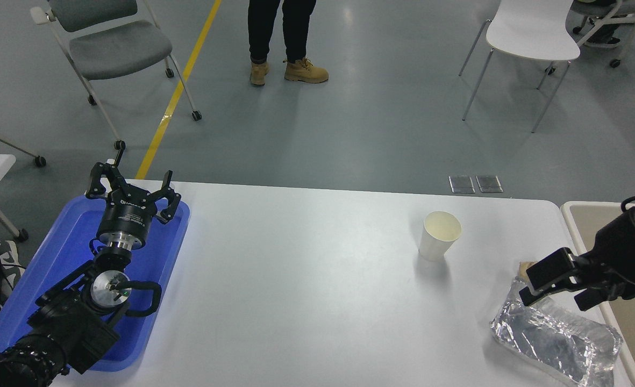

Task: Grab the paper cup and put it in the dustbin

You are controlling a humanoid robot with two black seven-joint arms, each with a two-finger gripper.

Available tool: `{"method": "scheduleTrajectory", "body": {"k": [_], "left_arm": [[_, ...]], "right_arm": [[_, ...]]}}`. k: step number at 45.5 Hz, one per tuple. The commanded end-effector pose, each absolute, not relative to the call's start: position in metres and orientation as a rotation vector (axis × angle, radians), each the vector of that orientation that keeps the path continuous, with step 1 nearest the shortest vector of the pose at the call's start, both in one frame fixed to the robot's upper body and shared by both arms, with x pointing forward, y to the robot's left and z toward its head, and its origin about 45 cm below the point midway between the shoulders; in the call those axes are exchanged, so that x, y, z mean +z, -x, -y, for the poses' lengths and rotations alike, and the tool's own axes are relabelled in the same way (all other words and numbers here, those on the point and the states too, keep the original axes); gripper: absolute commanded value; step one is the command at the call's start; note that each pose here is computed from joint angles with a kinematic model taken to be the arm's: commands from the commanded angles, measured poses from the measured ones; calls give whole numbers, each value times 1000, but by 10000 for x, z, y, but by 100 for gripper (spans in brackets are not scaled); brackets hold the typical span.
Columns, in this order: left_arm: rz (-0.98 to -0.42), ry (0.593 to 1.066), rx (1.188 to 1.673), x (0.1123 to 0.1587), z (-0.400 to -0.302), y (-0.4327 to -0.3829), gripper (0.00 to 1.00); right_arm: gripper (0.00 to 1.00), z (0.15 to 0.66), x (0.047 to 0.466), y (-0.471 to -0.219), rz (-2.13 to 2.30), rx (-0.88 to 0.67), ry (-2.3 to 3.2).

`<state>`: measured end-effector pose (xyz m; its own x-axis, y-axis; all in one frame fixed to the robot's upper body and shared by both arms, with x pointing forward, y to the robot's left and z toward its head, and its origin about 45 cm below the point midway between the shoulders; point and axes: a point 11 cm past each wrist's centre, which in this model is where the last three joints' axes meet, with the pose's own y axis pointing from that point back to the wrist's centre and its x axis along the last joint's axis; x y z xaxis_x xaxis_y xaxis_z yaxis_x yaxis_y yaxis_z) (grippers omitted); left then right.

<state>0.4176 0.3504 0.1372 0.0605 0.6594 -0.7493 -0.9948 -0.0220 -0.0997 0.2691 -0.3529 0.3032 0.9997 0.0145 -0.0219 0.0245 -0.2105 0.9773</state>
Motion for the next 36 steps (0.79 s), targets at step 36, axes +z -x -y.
{"method": "scheduleTrajectory", "body": {"k": [36], "left_arm": [[-582, 743, 1444, 1372, -3504, -4176, 100]], "right_arm": [[100, 3662, 2789, -3179, 95, 143, -1706]]}}
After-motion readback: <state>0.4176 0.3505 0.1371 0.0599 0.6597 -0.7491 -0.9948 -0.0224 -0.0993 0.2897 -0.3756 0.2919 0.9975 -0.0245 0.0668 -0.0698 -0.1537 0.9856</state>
